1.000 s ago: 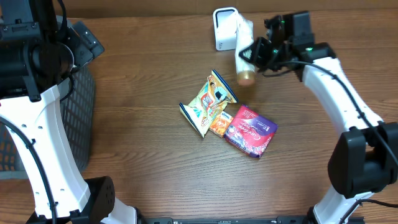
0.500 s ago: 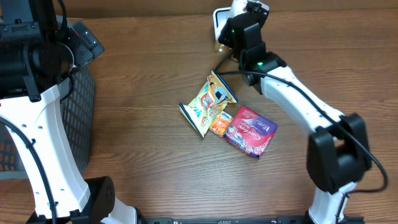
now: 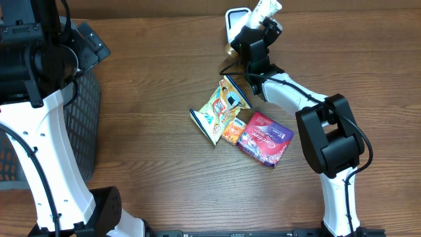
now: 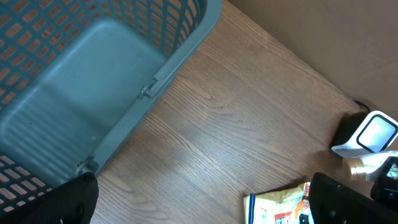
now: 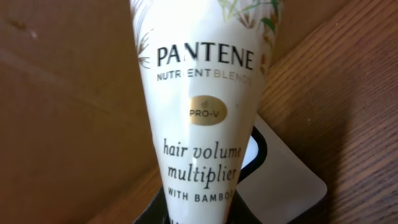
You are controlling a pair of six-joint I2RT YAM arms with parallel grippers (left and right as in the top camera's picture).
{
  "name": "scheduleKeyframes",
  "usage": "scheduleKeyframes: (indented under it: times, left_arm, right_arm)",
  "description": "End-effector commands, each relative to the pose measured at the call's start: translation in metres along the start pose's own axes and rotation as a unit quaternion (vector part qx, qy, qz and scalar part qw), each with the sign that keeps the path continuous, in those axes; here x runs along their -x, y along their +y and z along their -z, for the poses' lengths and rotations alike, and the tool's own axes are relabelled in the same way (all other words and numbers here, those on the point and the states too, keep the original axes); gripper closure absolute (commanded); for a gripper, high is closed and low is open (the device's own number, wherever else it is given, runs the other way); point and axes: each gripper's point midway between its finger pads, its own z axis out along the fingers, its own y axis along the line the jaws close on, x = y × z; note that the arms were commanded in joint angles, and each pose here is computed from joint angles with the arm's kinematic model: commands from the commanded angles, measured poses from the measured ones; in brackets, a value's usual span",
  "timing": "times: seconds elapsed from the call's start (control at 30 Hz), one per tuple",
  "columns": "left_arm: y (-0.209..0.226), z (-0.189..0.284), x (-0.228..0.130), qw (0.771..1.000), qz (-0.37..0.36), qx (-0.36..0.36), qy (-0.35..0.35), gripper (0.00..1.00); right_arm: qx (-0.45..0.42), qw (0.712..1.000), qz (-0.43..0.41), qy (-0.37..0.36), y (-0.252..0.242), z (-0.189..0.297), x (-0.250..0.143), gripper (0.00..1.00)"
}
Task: Scan the item barcode
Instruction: 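Hold the tube in front of the scanner window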
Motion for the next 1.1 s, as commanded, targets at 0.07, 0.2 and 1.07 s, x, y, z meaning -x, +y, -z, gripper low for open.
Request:
scheduleKeyframes:
  times: [0.07,0.2,1.07]
  left_arm:
    - [0.001,-0.001,0.0,1.0,-0.006,0.003,0.001,0.0]
    - [0.001,-0.001,0.0,1.0,-0.006,0.004,0.001,0.0]
    - [0.001,-0.001,0.0,1.0,-0.006,0.004,0.001,0.0]
  right_arm:
    - [0.032,0.987,0.156,-0.027,0.03,0.007,0.023,0.96]
    - [0.026,0.963,0.266,-0.025,0.028,0.007,0.021,0.96]
    - [-0.03,0.953,0.254,-0.159,0.047,0.036,0.101,0.97]
